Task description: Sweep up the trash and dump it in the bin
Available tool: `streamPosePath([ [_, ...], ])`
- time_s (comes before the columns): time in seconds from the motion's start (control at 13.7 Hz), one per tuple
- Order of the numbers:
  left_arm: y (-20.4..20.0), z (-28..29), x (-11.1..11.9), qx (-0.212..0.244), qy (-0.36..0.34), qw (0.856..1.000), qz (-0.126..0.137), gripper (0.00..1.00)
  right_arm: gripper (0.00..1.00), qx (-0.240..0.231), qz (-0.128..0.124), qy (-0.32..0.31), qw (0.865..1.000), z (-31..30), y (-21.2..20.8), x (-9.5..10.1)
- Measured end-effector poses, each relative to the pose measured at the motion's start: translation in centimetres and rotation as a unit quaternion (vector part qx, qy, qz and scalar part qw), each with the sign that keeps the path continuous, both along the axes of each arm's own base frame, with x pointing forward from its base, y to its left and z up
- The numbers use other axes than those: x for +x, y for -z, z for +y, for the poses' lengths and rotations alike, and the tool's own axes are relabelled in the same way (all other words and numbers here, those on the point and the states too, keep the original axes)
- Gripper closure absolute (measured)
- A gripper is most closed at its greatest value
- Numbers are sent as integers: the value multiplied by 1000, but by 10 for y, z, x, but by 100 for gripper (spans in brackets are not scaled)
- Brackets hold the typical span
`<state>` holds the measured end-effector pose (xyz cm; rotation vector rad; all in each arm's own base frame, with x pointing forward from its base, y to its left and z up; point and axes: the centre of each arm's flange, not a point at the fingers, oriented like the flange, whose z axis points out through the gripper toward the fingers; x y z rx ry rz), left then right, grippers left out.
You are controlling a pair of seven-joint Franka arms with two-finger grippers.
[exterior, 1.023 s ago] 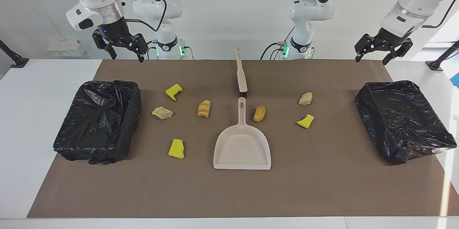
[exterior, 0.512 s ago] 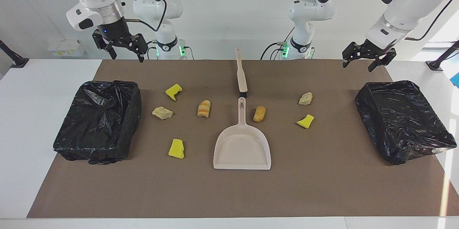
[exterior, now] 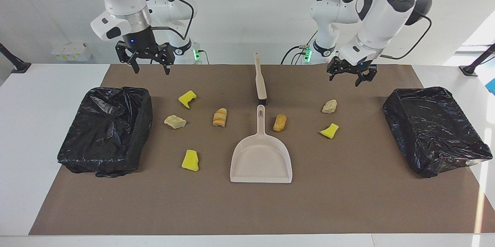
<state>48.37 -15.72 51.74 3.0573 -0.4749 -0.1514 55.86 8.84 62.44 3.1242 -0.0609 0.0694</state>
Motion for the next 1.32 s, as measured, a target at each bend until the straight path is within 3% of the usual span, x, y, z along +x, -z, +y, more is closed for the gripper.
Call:
streamPosePath([
  [0.37,59,-86,-72,1,-31,1000,1,0,0,0,3,-7,1000,66,52,24],
  [0.8,134,-187,-184,-17,-40,998,-37,0,0,4,3,0,1000,152,132,43],
  [1.02,155,-208,-226,-22,-41,998,-41,0,0,1,18,-12,1000,213,183,36],
  [1.32,168,-224,-262,-11,-33,999,-33,0,0,15,2,-26,1000,304,224,21],
])
